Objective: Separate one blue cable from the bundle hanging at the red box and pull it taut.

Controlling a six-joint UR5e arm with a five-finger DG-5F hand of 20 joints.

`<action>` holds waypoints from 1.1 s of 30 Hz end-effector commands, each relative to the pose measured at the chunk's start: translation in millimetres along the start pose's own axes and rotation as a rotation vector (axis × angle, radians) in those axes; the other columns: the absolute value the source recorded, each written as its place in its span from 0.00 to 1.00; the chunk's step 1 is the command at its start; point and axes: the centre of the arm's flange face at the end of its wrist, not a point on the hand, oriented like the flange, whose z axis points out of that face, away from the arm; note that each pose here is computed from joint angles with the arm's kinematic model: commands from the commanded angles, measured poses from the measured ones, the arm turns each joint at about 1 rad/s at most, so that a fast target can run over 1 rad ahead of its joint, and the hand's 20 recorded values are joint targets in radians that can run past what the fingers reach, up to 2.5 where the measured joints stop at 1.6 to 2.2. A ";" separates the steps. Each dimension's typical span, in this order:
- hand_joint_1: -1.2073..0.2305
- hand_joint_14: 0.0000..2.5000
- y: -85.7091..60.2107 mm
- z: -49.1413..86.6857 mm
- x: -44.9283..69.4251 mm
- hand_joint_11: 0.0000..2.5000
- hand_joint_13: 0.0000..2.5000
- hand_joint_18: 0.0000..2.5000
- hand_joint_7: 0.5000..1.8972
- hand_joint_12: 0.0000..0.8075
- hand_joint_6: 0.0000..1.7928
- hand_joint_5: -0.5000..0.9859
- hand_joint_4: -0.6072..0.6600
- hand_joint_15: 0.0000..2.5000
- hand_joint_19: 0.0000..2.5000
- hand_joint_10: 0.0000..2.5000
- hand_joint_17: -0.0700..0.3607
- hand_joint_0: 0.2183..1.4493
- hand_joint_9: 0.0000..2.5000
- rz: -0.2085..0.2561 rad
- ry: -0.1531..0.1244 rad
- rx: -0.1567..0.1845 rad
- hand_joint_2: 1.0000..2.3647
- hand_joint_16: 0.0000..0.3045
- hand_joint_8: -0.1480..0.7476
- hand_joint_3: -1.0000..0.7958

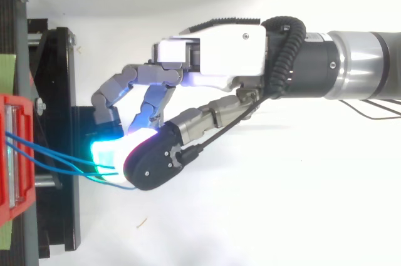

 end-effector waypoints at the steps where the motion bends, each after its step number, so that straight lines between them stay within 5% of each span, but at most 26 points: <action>1: 0.48 0.01 0.4 0.2 0.0 0.31 0.44 0.46 0.43 0.52 0.44 0.27 0.60 0.22 0.23 0.01 0.45 0.21 0.46 0.000 0.000 0.000 0.00 0.18 0.61 0.28; 6: 0.30 0.01 -1.5 -0.3 0.3 0.32 0.44 0.43 0.54 0.48 0.46 0.26 0.56 0.23 0.23 0.01 0.40 0.33 0.46 0.000 0.000 0.003 0.00 0.15 0.57 0.28; 9: 0.24 0.01 -0.3 -0.3 0.1 0.34 0.45 0.44 0.64 0.48 0.47 0.25 0.53 0.23 0.23 0.01 0.40 0.35 0.46 0.000 0.000 0.001 0.01 0.15 0.58 0.39; 14: 0.21 0.01 -2.1 -0.8 0.4 0.35 0.44 0.44 0.60 0.50 0.51 0.23 0.45 0.23 0.22 0.01 0.40 0.39 0.44 0.000 0.001 0.004 0.02 0.15 0.59 0.46; 21: 0.19 0.01 -0.8 -0.5 1.4 0.35 0.42 0.42 0.51 0.49 0.52 0.22 0.49 0.23 0.21 0.01 0.40 0.47 0.42 0.000 0.002 0.002 0.00 0.15 0.58 0.29; 28: 0.19 0.01 -1.8 -0.4 2.7 0.36 0.42 0.42 0.55 0.48 0.51 0.23 0.52 0.22 0.21 0.01 0.39 0.40 0.44 0.000 0.004 0.004 0.00 0.14 0.58 0.28; 33: 0.28 0.01 -1.2 -0.6 3.8 0.33 0.43 0.41 0.52 0.48 0.49 0.25 0.50 0.23 0.22 0.01 0.39 0.32 0.45 0.001 0.005 0.004 0.00 0.14 0.57 0.28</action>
